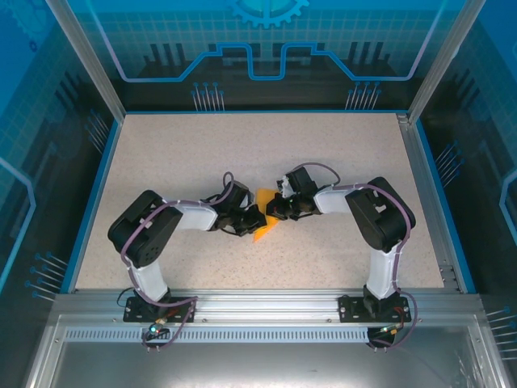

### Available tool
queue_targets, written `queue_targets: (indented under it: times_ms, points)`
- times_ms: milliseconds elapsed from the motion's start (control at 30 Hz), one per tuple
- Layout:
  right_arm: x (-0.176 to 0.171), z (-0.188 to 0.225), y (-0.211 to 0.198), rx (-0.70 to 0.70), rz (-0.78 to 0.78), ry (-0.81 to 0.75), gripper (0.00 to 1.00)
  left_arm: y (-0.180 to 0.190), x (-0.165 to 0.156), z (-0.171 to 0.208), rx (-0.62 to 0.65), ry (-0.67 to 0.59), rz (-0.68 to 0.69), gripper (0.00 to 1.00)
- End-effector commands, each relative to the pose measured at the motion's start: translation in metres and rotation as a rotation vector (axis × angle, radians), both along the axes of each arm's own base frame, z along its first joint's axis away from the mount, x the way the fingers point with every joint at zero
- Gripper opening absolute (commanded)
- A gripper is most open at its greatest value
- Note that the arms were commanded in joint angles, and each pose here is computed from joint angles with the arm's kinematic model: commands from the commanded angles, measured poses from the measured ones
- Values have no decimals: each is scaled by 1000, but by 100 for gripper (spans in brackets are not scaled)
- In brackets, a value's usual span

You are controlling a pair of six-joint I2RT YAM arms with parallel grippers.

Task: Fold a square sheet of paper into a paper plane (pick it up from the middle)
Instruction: Fourth fold the wing at the center of the table.

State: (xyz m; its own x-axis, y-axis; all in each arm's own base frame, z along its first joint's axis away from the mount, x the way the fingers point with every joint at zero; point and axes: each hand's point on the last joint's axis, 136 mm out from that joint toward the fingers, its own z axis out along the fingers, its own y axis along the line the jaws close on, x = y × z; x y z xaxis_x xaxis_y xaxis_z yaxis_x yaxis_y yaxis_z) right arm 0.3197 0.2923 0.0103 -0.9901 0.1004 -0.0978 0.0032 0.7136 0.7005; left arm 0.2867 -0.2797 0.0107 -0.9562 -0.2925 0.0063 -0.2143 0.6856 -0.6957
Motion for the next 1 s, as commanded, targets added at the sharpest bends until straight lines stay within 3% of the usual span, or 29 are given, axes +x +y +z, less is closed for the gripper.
queue_targets:
  times_ms: [0,667,967]
  points:
    - [-21,-41,-29,-170,-40,103,4,39,-52,-54,163,198,32,8]
    - [-22,-42,-30,-183,-39,112,4,57,-103,-42,136,255,-57,9]
    - [-23,-41,-30,-181,-33,110,5,64,-107,-31,159,183,-101,10]
